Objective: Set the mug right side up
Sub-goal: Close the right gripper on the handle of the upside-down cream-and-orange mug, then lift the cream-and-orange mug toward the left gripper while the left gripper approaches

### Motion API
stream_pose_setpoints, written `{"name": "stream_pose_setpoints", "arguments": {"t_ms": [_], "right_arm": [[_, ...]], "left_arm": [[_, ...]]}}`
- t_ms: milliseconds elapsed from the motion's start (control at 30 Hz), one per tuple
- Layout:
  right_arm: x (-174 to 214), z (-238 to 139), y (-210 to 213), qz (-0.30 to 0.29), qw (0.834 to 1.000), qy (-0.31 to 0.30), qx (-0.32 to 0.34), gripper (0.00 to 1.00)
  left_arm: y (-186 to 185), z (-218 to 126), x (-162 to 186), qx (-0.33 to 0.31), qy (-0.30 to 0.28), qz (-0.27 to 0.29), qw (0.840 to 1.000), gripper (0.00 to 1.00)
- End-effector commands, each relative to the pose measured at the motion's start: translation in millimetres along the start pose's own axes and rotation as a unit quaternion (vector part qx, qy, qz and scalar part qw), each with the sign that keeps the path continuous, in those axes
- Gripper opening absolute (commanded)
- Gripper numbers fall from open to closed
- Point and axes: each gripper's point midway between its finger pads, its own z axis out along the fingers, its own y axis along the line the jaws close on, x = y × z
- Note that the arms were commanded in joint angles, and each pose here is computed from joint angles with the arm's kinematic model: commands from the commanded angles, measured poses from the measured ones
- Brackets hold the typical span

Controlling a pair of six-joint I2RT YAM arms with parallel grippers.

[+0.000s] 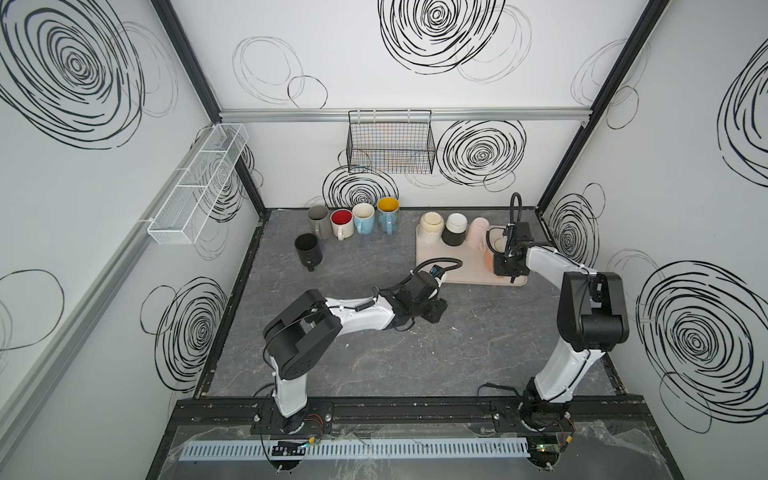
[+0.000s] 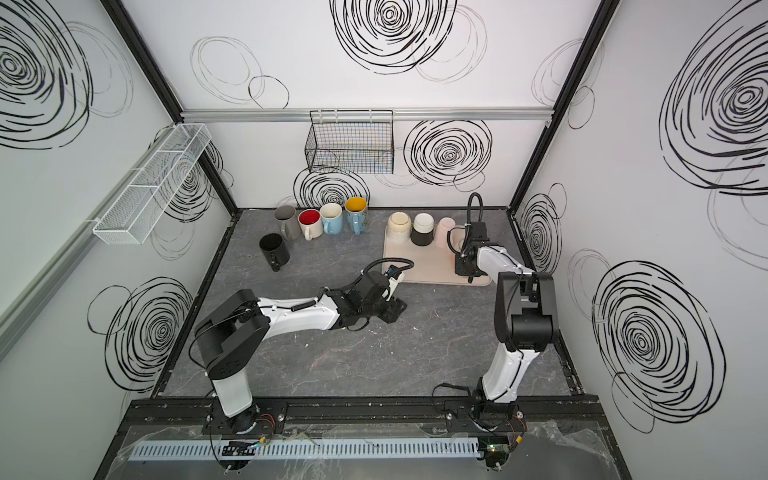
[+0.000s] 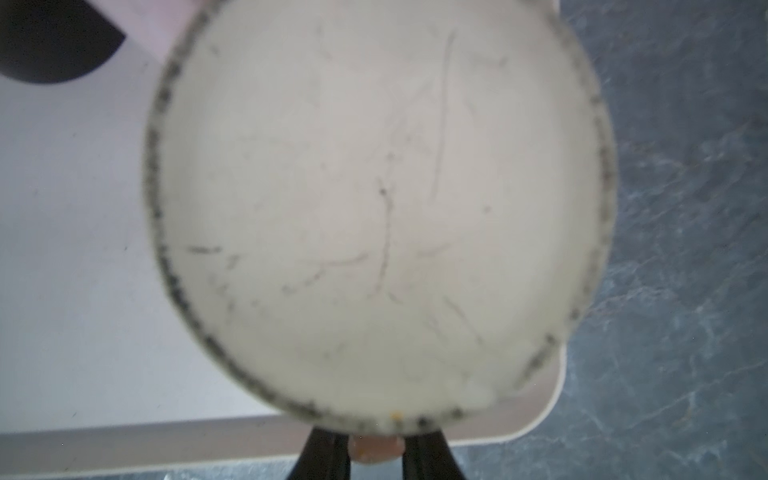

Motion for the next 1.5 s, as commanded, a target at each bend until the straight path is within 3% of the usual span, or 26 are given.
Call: {"name": "stream_pose_setpoints", "arguments": {"t_ms": [0,333,567,833,1100,1467], "right_arm": [[20,-2,28,-0.005,0.999,0.011,-0.032,0.03],[17,-3,38,-0.014,1.000,0.013,-0.008,0.33],[10,1,40,-0.016,1.000,0.010,-0.008,0.36],[3,-2,42,-0.017,1.000,0.007,-0.013,0.27],[3,-6,50,-0.020,0.999,0.002,-0.034,0.00],[-10,-40,89,0.041,0.983,-0.066,-0.166,0.00]], "left_arm": [[-6,-13,-17,0.006,-0.038,-0.007,0.999,0.56],[-8,-17,-14,0.005,-0.042,-0.013,0.999,0.56],[-9,-15,-14,0.005,-0.042,-0.014,0.999,0.56],[-10,-13,-14,0.005,-0.039,-0.012,0.999,0.56],[-9,-12,-15,0.003,-0.040,-0.011,0.999,0.56],[3,-29,-23,0.007,-0.073,-0.037,0.997,0.57]]}}
